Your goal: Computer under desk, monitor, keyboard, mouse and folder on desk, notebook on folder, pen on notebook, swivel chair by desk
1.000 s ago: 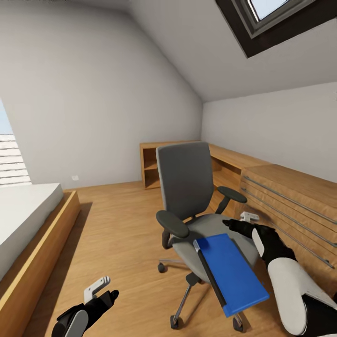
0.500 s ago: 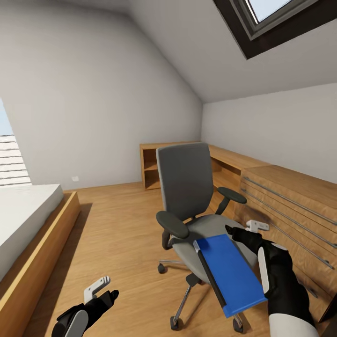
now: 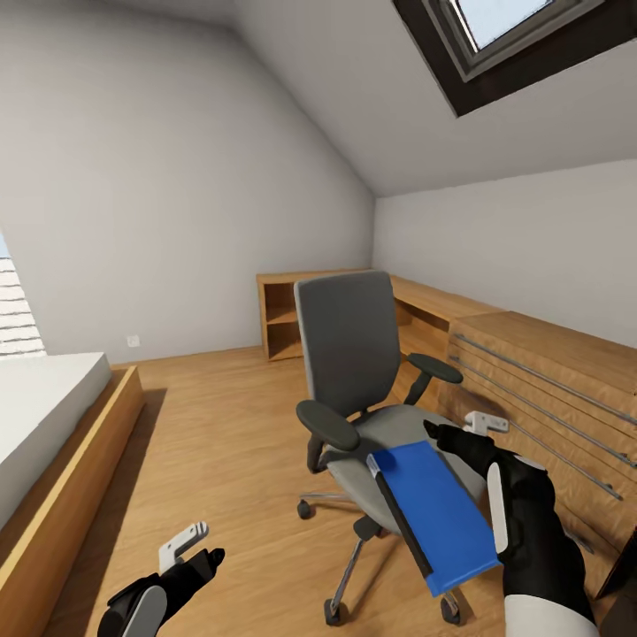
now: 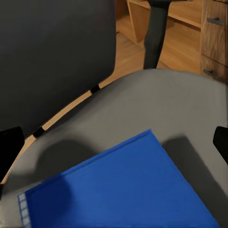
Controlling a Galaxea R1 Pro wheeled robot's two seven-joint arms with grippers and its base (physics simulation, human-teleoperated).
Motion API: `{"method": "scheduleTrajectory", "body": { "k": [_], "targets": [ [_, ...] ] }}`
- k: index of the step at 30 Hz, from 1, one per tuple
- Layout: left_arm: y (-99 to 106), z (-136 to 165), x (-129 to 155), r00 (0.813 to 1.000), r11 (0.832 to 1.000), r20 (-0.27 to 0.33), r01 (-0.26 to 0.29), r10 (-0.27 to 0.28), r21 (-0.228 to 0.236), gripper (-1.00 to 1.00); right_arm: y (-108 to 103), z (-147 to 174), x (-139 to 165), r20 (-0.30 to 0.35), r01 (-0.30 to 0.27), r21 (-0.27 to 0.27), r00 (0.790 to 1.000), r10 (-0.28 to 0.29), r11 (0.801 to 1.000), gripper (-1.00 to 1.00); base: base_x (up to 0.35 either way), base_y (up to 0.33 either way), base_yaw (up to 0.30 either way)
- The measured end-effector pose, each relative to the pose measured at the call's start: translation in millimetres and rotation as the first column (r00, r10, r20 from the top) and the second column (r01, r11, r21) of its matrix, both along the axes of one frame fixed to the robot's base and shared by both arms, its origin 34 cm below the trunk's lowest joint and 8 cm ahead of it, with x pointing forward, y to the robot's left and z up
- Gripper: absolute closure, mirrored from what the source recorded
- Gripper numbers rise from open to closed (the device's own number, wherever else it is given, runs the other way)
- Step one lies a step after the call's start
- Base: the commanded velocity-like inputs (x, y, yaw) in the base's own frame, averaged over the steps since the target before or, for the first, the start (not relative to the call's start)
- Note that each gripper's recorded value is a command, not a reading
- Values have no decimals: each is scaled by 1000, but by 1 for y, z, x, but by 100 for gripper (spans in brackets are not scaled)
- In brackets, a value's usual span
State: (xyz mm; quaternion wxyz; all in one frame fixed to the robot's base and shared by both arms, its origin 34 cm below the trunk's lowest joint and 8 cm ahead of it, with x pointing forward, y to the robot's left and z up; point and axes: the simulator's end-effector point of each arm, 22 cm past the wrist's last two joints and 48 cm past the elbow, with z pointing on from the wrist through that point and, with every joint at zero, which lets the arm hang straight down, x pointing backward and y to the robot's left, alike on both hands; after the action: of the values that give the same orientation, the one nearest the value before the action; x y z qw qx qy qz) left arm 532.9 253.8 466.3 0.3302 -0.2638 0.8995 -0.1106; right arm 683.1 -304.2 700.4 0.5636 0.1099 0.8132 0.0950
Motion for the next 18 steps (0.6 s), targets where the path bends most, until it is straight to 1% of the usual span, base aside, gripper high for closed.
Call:
{"method": "scheduleTrajectory", "body": {
  "k": [8, 11, 14, 18],
  "targets": [
    [0, 3, 1, 1000, 1000, 7, 0, 0, 0, -100, 1, 0, -1, -1, -3, 2, 1000, 3, 1000, -100, 0, 303, -250],
    [0, 4, 1, 1000, 1000, 9, 1, -1, 0, -100, 3, -5, -1, -14, -6, 6, 1000, 6, 1000, -100, -2, 249, -272],
    [0, 5, 1, 1000, 1000, 11, 1, -1, 0, -100, 4, -8, -1, -19, -9, 9, 1000, 9, 1000, -100, -112, 97, -276],
    [0, 5, 1, 1000, 1000, 12, 0, 0, -1, -100, 5, -8, -1, -19, -10, 9, 1000, 10, 1000, -100, -291, 53, -278]
  ]
}}
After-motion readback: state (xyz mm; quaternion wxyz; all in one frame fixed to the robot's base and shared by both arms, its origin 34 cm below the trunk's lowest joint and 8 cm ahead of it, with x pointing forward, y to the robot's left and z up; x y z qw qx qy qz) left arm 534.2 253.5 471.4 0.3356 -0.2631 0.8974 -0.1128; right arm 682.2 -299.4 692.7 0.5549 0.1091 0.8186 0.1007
